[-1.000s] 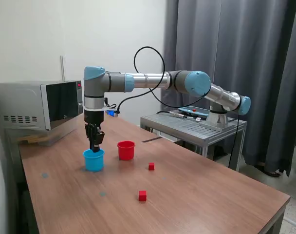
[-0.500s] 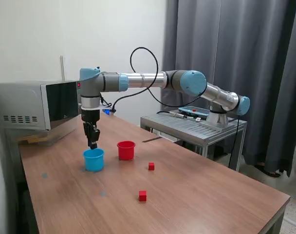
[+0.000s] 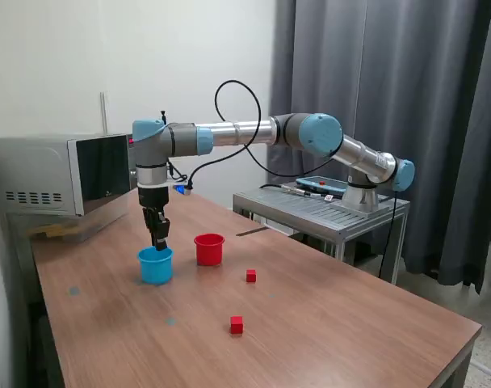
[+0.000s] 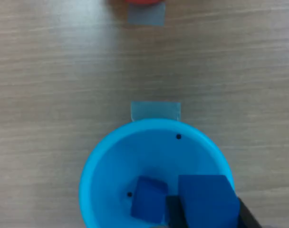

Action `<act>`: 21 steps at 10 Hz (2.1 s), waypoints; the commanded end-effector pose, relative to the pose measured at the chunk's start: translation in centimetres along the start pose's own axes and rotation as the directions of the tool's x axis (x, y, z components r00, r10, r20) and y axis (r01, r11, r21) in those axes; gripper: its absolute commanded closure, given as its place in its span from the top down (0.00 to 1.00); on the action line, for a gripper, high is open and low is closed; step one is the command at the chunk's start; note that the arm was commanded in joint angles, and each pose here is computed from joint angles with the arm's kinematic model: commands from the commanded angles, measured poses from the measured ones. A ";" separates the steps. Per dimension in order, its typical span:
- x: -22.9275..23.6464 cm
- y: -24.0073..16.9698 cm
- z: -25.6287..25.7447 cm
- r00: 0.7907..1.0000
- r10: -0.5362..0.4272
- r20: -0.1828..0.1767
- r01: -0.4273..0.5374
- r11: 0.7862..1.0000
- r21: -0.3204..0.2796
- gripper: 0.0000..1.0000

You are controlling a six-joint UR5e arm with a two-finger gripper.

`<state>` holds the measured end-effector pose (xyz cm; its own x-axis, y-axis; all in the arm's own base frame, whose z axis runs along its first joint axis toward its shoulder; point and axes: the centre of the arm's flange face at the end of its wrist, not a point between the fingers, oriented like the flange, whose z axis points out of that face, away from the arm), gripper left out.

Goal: Place red objects in the red bin, and blue objects in the blue bin.

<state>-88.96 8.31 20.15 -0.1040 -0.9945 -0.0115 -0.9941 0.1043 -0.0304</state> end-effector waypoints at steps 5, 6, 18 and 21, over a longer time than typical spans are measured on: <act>-1.5 -0.5 0.9 0.999 0.038 -0.004 -0.037 0.999 0.027 0.00; -1.9 -0.5 1.2 0.999 0.047 -0.006 -0.047 0.998 0.031 0.00; -2.5 -0.2 0.1 0.998 0.069 -0.007 -0.069 0.998 -0.003 1.00; -1.2 -1.2 -2.9 0.987 0.158 -0.001 -0.158 0.987 -0.011 1.00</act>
<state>-88.24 9.89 21.59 -0.1990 -0.9799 -0.0119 -0.9798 0.1992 -0.0201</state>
